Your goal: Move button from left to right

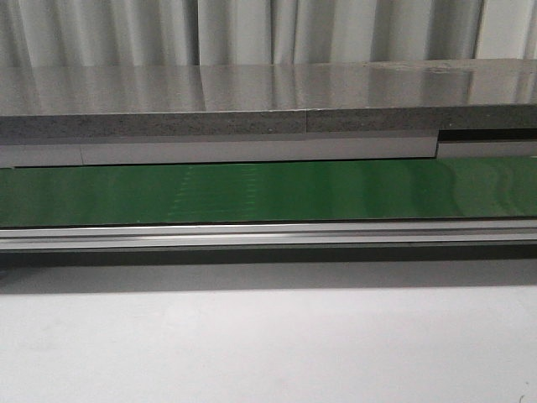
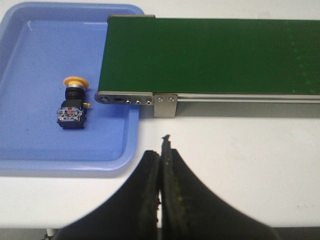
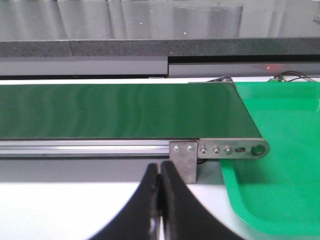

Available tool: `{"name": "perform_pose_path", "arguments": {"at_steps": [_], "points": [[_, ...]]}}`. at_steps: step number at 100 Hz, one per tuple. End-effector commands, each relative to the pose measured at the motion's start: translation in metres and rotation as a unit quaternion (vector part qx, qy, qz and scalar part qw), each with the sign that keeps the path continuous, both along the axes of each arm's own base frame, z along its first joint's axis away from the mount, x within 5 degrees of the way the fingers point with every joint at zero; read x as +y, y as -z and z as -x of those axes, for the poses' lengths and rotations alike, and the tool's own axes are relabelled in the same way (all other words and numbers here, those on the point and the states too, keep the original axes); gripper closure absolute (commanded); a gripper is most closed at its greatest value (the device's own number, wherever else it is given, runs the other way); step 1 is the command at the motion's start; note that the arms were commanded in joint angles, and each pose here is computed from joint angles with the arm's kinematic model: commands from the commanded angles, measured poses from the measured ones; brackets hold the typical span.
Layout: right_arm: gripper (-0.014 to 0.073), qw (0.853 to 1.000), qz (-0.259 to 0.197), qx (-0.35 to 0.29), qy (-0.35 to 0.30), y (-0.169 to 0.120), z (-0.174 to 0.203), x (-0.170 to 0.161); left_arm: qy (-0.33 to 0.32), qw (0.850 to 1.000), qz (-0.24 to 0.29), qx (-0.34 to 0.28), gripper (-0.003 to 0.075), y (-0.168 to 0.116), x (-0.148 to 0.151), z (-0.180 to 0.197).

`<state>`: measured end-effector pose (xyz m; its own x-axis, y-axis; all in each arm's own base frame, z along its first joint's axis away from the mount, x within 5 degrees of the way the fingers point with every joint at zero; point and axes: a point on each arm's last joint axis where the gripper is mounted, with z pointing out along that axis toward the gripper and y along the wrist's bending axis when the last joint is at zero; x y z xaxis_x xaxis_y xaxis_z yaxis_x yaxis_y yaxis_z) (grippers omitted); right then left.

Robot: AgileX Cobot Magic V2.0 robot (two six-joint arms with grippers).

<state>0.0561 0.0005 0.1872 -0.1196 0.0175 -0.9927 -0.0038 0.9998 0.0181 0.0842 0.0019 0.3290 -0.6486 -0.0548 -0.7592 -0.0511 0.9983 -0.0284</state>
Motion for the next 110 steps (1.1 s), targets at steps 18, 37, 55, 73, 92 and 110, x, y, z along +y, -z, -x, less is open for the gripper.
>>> {"name": "perform_pose_path", "arguments": {"at_steps": [18,37,55,73,92,110], "points": [[0.0661,0.999,-0.002,-0.054,0.002,-0.0128,0.0014,-0.0003,-0.002,1.0,0.002,-0.022,0.0741,-0.0109,0.0002,-0.0088],[0.0661,0.999,-0.002,-0.054,0.002,-0.0128,0.0014,-0.0003,-0.002,1.0,0.001,-0.023,0.0731,-0.0111,0.0002,-0.0089],[0.0661,0.999,-0.002,-0.054,0.002,-0.0128,0.0014,-0.0003,-0.002,1.0,0.001,-0.021,0.0435,-0.0108,0.0002,-0.0087],[0.0661,0.999,-0.002,-0.054,0.002,-0.0128,0.0014,-0.0003,-0.002,1.0,-0.001,-0.026,0.0057,-0.0116,0.0005,-0.0093],[0.0661,0.999,-0.002,-0.054,0.002,-0.0128,0.0014,-0.0003,0.001,0.999,0.011,-0.04,0.0064,-0.0136,-0.0014,-0.0108],[0.0661,0.999,-0.002,-0.054,0.002,-0.0128,0.0014,-0.0003,-0.001,0.999,0.011,-0.04,0.0101,-0.0145,-0.001,-0.0131]]}}
